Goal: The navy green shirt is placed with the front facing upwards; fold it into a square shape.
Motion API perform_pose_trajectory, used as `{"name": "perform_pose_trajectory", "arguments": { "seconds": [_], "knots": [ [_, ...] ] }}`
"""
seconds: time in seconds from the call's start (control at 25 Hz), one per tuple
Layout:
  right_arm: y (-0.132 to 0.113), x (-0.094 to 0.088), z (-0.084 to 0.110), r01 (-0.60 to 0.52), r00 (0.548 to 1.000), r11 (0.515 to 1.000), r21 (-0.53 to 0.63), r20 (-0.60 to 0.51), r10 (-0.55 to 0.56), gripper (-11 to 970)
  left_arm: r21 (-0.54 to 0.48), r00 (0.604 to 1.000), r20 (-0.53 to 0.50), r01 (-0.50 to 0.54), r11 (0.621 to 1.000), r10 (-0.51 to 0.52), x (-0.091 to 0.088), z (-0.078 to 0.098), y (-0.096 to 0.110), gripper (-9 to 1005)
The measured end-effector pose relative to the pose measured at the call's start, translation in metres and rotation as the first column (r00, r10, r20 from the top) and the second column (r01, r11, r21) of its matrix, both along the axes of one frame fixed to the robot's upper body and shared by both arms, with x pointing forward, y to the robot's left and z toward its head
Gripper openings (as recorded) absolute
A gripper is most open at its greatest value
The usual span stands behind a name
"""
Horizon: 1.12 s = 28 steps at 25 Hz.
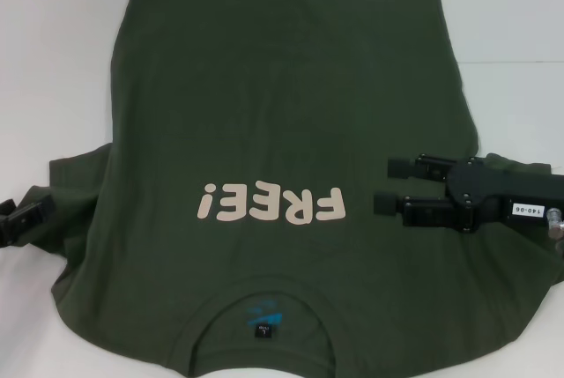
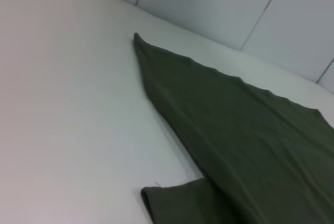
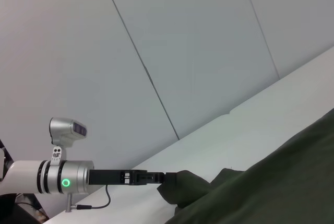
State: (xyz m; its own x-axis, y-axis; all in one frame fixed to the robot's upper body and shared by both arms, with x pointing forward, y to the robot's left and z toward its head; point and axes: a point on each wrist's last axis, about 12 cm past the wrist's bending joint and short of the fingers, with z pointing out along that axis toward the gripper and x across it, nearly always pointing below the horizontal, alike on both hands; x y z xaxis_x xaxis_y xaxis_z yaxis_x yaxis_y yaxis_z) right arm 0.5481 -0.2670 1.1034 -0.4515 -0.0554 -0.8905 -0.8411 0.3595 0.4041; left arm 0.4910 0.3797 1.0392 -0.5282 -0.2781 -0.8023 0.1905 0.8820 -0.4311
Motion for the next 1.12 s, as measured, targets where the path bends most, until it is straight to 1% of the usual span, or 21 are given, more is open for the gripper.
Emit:
{"name": "perform_pose_trajectory", "arguments": {
  "seconds": [0.16, 0.4, 0.6, 0.84, 0.96, 1.12],
  "knots": [
    [0.0, 0.001, 0.001, 0.004, 1.0, 1.0, 0.008, 0.006, -0.004, 888, 0.005, 1.0, -0.005, 0.002, 1.0, -0.002, 0.001, 0.0, 0.0, 804],
    [0.0, 0.001, 0.001, 0.007, 1.0, 1.0, 0.013, 0.008, -0.007, 889, 0.017, 1.0, -0.009, -0.009, 1.0, 0.01, 0.002, 0.0, 0.002, 591],
    [0.002, 0.0, 0.001, 0.006, 1.0, 1.0, 0.016, 0.007, -0.006, 888, 0.024, 1.0, -0.008, -0.015, 1.0, 0.015, 0.003, 0.001, 0.003, 355],
    [0.003, 0.0, 0.0, 0.009, 1.0, 1.0, 0.021, 0.008, -0.009, 889, 0.035, 1.0, -0.012, -0.011, 0.999, 0.012, 0.005, 0.001, 0.003, 155],
    [0.003, 0.0, 0.0, 0.012, 1.0, 1.0, 0.026, 0.008, -0.013, 888, 0.04, 1.0, -0.01, -0.005, 0.999, 0.005, 0.007, 0.002, 0.002, 2],
    [0.004, 0.0, -0.001, 0.018, 1.0, 0.999, 0.035, 0.005, -0.018, 884, 0.064, 1.0, -0.005, -0.005, 0.998, 0.006, 0.011, 0.005, 0.005, 2]
  ]
}}
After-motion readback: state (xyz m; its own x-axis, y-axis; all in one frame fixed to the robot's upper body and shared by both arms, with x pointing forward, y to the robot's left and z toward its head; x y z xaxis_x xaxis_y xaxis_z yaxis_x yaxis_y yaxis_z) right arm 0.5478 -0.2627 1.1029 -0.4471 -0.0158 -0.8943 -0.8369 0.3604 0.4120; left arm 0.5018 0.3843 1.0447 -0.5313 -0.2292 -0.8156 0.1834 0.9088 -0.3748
